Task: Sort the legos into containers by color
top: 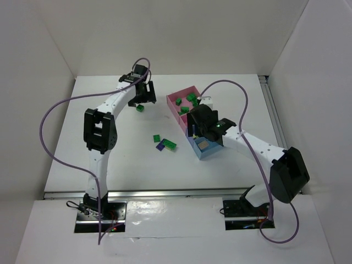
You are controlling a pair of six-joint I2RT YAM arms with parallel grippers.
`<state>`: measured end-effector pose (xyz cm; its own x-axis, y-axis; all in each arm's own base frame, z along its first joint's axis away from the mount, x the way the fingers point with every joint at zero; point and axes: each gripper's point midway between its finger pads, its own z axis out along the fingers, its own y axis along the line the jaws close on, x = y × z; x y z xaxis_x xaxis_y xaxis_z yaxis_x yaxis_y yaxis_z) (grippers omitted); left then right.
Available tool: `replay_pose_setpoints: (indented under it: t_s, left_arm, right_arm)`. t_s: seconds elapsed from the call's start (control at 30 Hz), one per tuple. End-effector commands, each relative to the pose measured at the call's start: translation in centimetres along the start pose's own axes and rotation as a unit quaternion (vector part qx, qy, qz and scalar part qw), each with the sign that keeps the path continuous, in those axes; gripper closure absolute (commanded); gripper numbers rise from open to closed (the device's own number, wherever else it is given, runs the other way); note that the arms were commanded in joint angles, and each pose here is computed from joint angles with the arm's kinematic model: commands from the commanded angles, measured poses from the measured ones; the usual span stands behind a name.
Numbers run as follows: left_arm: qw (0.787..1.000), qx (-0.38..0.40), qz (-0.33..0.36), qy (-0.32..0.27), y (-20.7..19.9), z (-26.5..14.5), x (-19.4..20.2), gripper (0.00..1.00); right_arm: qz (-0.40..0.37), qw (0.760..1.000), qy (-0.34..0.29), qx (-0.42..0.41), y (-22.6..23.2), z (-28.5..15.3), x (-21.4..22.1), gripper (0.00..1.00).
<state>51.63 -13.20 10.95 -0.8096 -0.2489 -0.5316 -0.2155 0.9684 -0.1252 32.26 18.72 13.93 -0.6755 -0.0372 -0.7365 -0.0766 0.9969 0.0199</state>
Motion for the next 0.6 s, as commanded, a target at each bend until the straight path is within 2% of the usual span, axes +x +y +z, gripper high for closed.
replay_pose_setpoints:
  t_s: [0.0, 0.17, 0.23, 0.5, 0.57]
  left_arm:
    - [0.997, -0.068, 0.021, -0.003, 3.2, 0.9, 0.0, 0.0]
    - [0.995, -0.097, 0.024, 0.013, 5.0, 3.1, 0.8, 0.0]
    - [0.995, -0.09, 0.034, 0.025, 5.3, 4.4, 1.3, 0.04]
    - [0.99, -0.045, 0.133, 0.026, 4.3, 7.7, 1.3, 0.06]
    - [0.988, -0.029, 0.148, 0.014, 3.8, 8.1, 0.8, 0.11]
  right_arm:
    - [0.002, 1.0, -0.016, -0.018, 1.5, 0.0, -1.6, 0.13]
    - [0.001, 1.0, -0.015, -0.018, 1.6, 0.2, -1.7, 0.12]
    - [0.001, 1.0, -0.013, -0.022, 1.9, 0.4, -1.8, 0.12]
    - [-0.011, 1.0, 0.004, -0.014, 1.8, 1.1, -0.8, 0.12]
    - [-0.013, 1.0, 0.008, -0.012, 1.8, 1.4, -0.5, 0.12]
